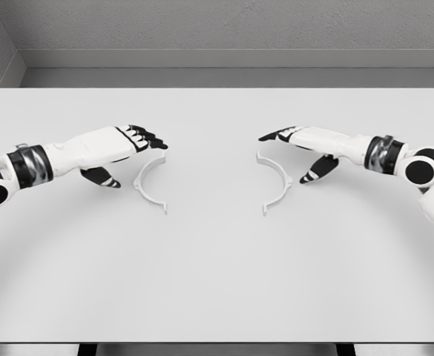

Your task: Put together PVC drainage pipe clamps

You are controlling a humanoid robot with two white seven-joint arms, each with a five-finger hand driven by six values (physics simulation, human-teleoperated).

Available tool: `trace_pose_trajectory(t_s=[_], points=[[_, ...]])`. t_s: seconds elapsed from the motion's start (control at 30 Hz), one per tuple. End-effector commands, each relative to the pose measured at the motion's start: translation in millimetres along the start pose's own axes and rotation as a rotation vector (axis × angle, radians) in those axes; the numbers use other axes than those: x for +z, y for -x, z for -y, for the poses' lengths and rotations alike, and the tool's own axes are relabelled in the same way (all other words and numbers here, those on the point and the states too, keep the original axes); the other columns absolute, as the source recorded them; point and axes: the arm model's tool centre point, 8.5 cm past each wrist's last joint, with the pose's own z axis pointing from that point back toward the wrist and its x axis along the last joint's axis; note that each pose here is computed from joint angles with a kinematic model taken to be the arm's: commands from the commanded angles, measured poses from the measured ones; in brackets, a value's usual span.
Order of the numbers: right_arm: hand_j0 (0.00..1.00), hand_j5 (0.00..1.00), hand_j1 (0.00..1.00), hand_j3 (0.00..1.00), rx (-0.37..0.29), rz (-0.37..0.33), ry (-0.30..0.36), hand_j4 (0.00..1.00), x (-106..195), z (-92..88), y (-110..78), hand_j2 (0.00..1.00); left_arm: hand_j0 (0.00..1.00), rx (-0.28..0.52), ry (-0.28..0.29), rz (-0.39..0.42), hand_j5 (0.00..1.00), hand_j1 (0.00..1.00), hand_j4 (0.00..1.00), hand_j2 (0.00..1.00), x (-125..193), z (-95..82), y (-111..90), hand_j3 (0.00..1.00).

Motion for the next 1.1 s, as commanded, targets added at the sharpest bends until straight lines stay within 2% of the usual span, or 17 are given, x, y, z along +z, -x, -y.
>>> trace_pose_trajectory(t_s=[0.0,0.07,0.27,0.33,0.6,0.67,1.07], points=[[1.0,1.0,1.0,1.0,-0.008,0.012,0.001,1.0,-5.0,-1.3,-3.3,1.0,1.0,0.01,0.011,-0.015,1.0,1.0,1.0,1.0,-3.3,5.6,3.1,1.0],[1.0,1.0,1.0,1.0,-0.005,0.015,0.003,1.0,-6.4,0.9,-4.5,1.0,1.0,0.01,0.022,-0.026,1.0,1.0,1.0,1.0,-9.5,9.9,4.5,1.0],[1.0,1.0,1.0,1.0,-0.009,0.029,-0.002,1.0,-12.3,-0.9,-8.5,1.0,1.0,0.001,0.009,-0.027,1.0,1.0,1.0,1.0,-11.9,1.4,5.8,1.0],[1.0,1.0,1.0,1.0,-0.009,0.03,-0.002,1.0,-13.0,-1.1,-8.9,1.0,1.0,-0.02,0.027,-0.036,1.0,1.0,1.0,1.0,-17.6,5.0,3.8,1.0],[1.0,1.0,1.0,1.0,-0.012,0.05,-0.017,1.0,-21.4,-3.3,-14.9,1.0,1.0,0.017,0.053,-0.054,1.0,1.0,1.0,1.0,-22.0,19.1,10.6,1.0],[1.0,1.0,1.0,1.0,-0.012,0.056,-0.017,1.0,-24.0,-3.0,-16.8,1.0,1.0,0.016,0.051,-0.055,1.0,1.0,1.0,1.0,-21.7,18.0,11.0,1.0],[1.0,1.0,1.0,1.0,-0.003,0.09,-0.037,1.0,-40.3,-4.7,-28.7,1.0,1.0,0.001,0.048,-0.032,1.0,1.0,1.0,1.0,-41.1,17.4,-1.5,1.0]])
